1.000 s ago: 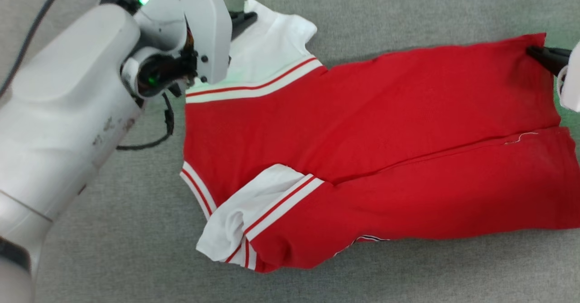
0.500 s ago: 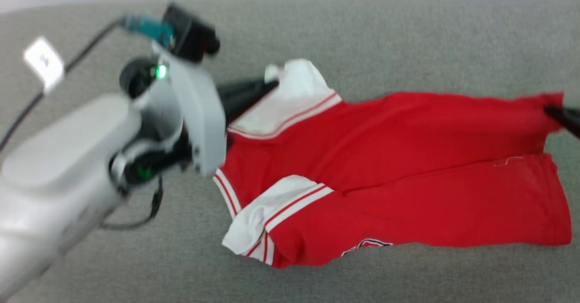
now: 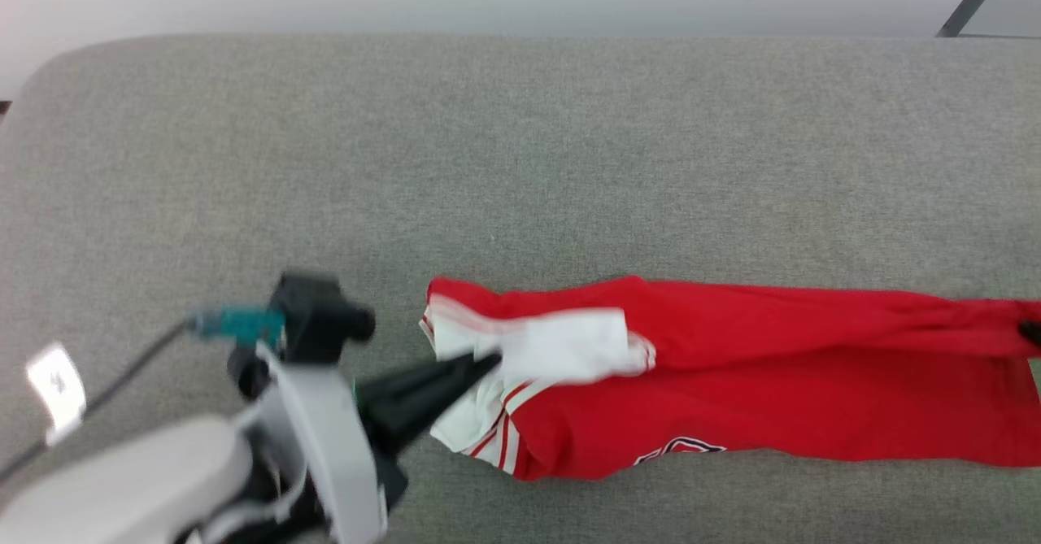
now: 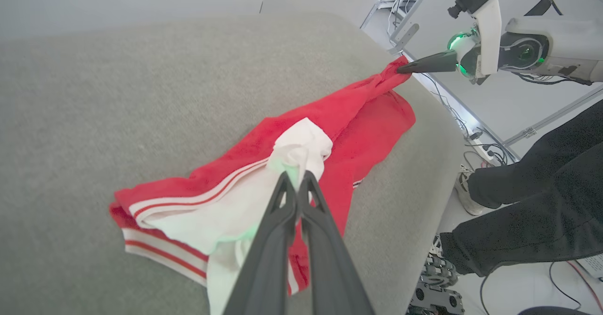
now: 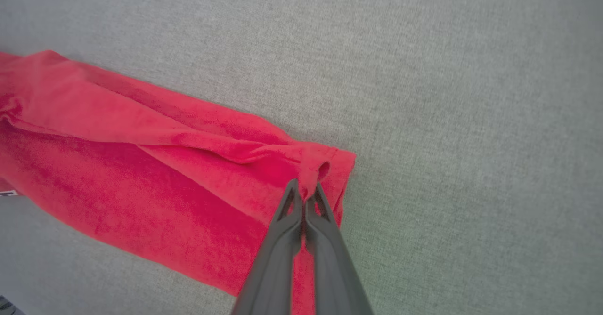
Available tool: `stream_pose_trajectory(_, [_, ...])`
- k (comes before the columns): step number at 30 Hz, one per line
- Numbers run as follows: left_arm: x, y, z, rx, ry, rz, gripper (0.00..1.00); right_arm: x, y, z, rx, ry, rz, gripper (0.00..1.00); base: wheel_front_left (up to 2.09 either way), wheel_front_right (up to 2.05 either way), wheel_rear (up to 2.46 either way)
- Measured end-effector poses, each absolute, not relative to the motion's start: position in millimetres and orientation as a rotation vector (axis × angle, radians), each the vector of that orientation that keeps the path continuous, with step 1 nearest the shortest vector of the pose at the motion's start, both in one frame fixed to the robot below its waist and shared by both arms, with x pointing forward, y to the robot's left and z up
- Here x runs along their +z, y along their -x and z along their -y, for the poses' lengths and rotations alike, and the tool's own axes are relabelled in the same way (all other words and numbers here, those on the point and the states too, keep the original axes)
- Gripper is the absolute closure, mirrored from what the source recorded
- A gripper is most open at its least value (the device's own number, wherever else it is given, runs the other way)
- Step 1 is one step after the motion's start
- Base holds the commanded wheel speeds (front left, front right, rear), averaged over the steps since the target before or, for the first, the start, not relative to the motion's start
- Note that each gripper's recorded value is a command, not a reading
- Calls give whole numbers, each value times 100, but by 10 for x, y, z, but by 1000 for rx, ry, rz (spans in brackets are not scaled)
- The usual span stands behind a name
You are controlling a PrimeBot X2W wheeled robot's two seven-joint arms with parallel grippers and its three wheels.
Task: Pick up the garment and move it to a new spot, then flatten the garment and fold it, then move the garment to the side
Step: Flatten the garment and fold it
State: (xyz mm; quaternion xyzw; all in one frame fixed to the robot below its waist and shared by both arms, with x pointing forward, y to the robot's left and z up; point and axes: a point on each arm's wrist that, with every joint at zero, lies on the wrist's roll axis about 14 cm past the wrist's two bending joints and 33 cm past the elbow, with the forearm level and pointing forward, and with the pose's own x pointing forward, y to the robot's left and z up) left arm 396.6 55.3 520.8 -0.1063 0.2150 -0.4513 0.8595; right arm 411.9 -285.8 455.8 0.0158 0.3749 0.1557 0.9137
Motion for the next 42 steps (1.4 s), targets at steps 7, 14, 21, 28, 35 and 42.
stream_pose_trajectory(7, [4824, -3603, -607, -901, 317, -577, 100, 4293, -3933, 2929, 286, -88, -833, 100, 0, 0, 0])
stream_pose_trajectory(14, [4531, -3601, -602, -848, 313, -615, 100, 3999, -3914, 2936, 255, -101, -872, 100, 0, 0, 0])
stream_pose_trajectory(21, [4348, -3682, -600, -822, 307, -632, 100, 3908, -4034, 2882, 244, -116, -845, 100, 0, 0, 0])
stream_pose_trajectory(28, [4537, -3787, -593, -797, 352, -531, 25, 4088, -4098, 2730, 270, -173, -759, 0, 0, 0, 0])
stream_pose_trajectory(35, [4795, -3804, -682, -724, 430, -427, 0, 4391, -4092, 2843, 254, -194, -700, 0, 0, 0, 0])
stream_pose_trajectory(42, [4817, -3899, -933, -550, 447, -352, 0, 4320, -4016, 3059, 185, -225, -785, 0, 0, 0, 0])
